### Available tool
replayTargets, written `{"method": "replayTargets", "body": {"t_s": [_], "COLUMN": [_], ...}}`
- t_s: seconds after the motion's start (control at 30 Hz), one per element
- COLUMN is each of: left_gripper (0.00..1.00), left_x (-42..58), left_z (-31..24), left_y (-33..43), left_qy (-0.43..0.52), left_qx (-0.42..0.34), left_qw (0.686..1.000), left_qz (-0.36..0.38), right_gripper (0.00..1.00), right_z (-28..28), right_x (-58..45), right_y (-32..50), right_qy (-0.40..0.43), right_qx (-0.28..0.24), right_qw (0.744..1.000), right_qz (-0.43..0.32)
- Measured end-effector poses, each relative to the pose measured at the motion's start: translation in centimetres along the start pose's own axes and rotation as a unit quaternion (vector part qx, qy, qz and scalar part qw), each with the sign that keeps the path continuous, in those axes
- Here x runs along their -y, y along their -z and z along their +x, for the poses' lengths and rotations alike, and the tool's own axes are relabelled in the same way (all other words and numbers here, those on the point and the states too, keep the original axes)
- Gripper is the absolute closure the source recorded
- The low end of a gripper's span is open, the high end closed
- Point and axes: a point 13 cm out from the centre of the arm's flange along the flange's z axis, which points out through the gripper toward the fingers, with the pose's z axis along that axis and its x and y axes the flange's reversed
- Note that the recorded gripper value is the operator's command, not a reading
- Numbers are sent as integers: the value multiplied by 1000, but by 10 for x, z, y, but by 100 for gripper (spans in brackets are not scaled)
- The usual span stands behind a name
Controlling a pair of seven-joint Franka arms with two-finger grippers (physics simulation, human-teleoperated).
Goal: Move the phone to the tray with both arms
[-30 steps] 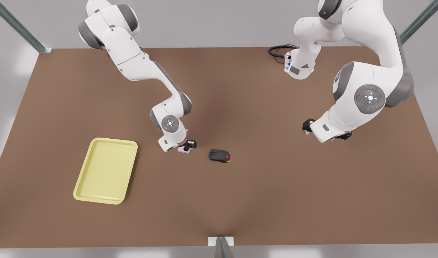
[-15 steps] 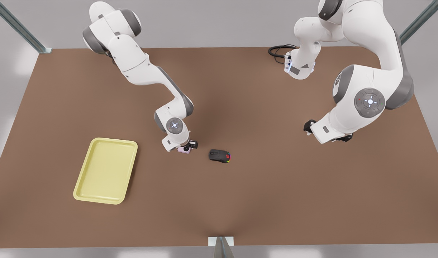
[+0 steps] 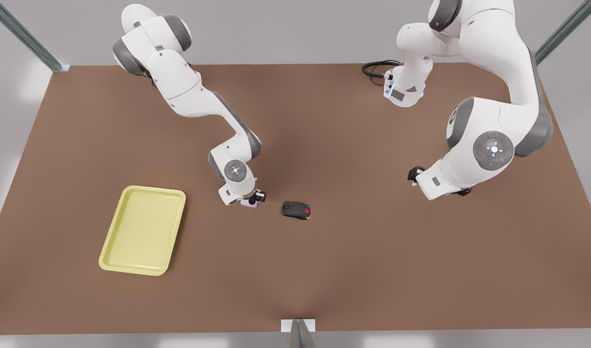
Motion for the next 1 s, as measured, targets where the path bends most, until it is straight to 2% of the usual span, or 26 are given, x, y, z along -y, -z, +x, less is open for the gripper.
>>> {"method": "replayTargets", "body": {"t_s": [0.23, 0.37, 0.5, 0.63, 0.77, 0.97, 1.0], "left_gripper": [0, 0, 0, 0, 0, 0, 0], "left_x": [0, 0, 0, 0, 0, 0, 0], "left_z": [0, 0, 0, 0, 0, 1, 1], "left_y": [1, 1, 1, 1, 1, 6, 5], "left_qy": [-2, -4, -4, -5, -6, -6, -7], "left_qx": [1, 1, 0, 1, 1, 5, 5], "left_qw": [1000, 1000, 1000, 1000, 1000, 1000, 1000], "left_qz": [1, 1, 1, 1, 1, 0, 0], "right_gripper": [21, 21, 21, 21, 21, 21, 0], "right_z": [-43, -98, -108, -85, -87, -151, -156], "right_x": [36, 153, 296, 357, 402, 408, 407], "right_y": [60, 75, 75, 51, 42, 50, 51], "right_qy": [-26, -77, -114, -87, -58, 21, 34], "right_qx": [20, 14, -12, -47, -56, -17, -14], "right_qw": [999, 997, 992, 993, 994, 997, 997], "right_qz": [-2, 27, 60, 71, 71, 72, 72]}}
